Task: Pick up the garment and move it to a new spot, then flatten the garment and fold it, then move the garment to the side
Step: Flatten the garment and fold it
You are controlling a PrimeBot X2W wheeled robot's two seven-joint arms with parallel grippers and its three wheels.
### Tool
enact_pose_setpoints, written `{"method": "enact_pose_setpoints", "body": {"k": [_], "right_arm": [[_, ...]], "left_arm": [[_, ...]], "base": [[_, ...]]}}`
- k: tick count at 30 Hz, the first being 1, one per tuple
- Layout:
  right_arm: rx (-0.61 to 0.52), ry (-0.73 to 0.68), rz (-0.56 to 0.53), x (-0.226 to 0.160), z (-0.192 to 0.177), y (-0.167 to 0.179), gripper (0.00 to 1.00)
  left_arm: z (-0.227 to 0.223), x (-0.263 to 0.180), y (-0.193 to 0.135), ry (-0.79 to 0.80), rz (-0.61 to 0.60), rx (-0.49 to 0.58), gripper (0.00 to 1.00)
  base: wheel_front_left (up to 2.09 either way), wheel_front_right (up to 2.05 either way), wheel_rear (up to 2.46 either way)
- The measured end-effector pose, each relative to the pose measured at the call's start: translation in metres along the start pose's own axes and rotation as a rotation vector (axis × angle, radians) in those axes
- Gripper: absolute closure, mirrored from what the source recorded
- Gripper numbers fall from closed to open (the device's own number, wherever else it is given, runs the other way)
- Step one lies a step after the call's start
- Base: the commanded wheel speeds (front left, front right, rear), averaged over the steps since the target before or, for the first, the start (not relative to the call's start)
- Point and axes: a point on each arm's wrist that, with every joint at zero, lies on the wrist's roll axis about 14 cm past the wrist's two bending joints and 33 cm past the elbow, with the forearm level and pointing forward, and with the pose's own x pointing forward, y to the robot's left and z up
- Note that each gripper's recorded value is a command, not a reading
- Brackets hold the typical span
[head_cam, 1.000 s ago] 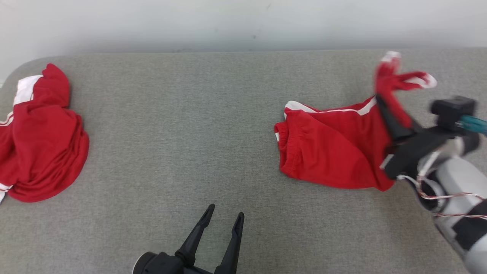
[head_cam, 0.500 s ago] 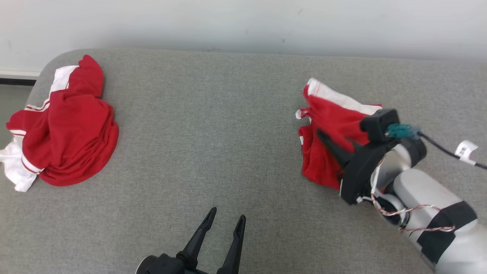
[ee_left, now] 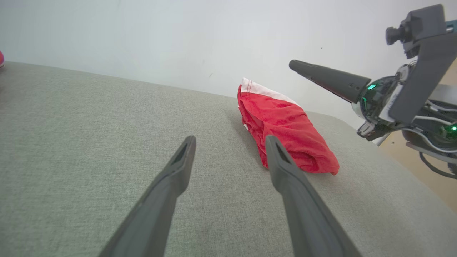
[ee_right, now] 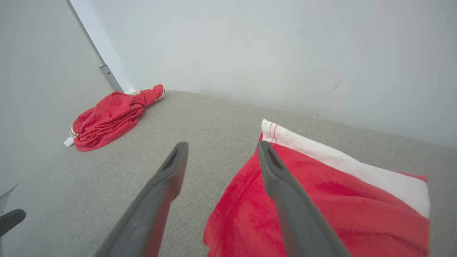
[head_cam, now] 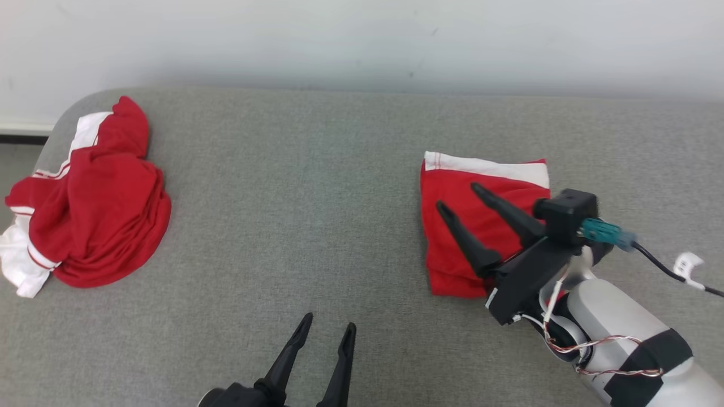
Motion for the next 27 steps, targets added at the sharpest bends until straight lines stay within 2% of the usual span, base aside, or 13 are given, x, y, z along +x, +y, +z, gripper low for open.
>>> {"method": "enact_pose_setpoints", "body": {"k": [3,13,19,27], "right_arm": [[-0.013,-0.063,-0.037,-0.007,0.010,-0.008,0.00],[-0.076,-0.158,-0.329,-0.066,0.012,-0.058,0.00],[-0.090,-0.191,-0.440,-0.105,0.009,-0.055,0.00],[-0.079,-0.223,-0.520,-0.145,-0.001,-0.028,0.00]], "left_arm": [[0.000,-0.002,0.000,0.001,0.006,-0.002,0.00],[0.022,-0.010,0.020,-0.063,0.091,0.021,0.00],[0.039,-0.019,0.036,-0.109,0.138,0.063,0.00],[0.050,-0.039,0.051,-0.132,0.156,0.124,0.00]], "base": [[0.00,0.00,0.00],[0.00,0.00,0.00],[0.00,0.00,0.00],[0.00,0.00,0.00]]}}
